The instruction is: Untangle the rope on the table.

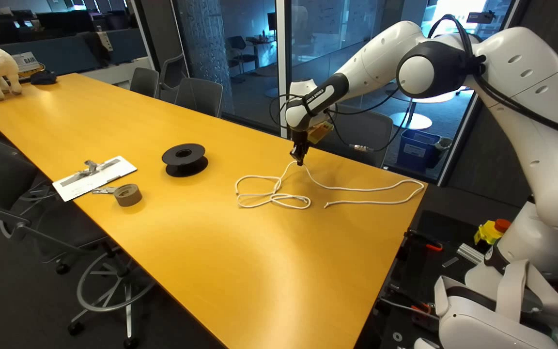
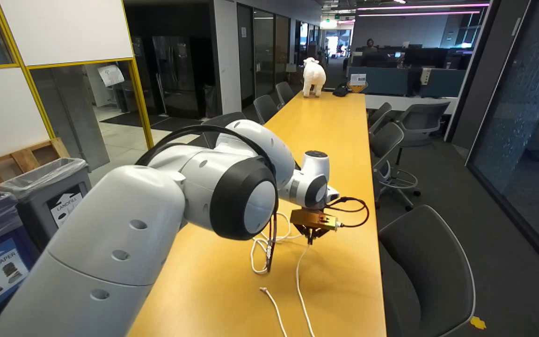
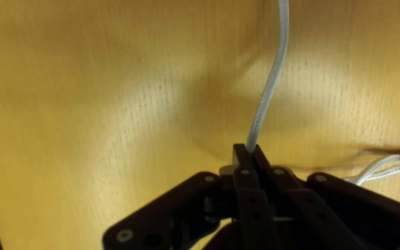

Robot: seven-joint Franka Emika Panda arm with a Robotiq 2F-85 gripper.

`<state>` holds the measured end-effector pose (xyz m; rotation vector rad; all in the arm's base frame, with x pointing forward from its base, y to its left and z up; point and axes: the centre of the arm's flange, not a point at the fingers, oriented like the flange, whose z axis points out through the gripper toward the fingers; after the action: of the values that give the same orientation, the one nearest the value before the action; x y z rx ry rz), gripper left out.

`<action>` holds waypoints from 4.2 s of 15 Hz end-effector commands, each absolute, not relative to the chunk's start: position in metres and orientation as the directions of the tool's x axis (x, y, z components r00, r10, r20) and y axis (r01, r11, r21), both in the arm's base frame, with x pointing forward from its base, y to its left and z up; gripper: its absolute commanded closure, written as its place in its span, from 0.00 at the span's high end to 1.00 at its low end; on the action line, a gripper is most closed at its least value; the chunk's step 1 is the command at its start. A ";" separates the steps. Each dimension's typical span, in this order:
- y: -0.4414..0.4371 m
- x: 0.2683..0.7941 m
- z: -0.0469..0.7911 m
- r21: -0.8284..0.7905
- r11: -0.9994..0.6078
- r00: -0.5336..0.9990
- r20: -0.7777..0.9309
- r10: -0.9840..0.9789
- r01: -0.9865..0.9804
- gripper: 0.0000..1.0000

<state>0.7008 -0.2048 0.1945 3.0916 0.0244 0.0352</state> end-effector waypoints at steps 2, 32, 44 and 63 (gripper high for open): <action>-0.221 0.684 0.212 0.112 -0.977 0.983 0.031 -0.179 -0.182 0.02; -0.236 0.683 0.194 0.201 -0.878 0.889 -0.063 -0.453 -0.434 0.88; -0.073 0.691 0.189 0.092 -0.996 0.979 -0.201 -0.009 0.010 1.00; 0.008 0.641 0.158 -0.032 -0.969 0.966 -0.077 0.247 0.245 1.00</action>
<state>0.6585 0.0080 0.1504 3.1145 0.3767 -0.1756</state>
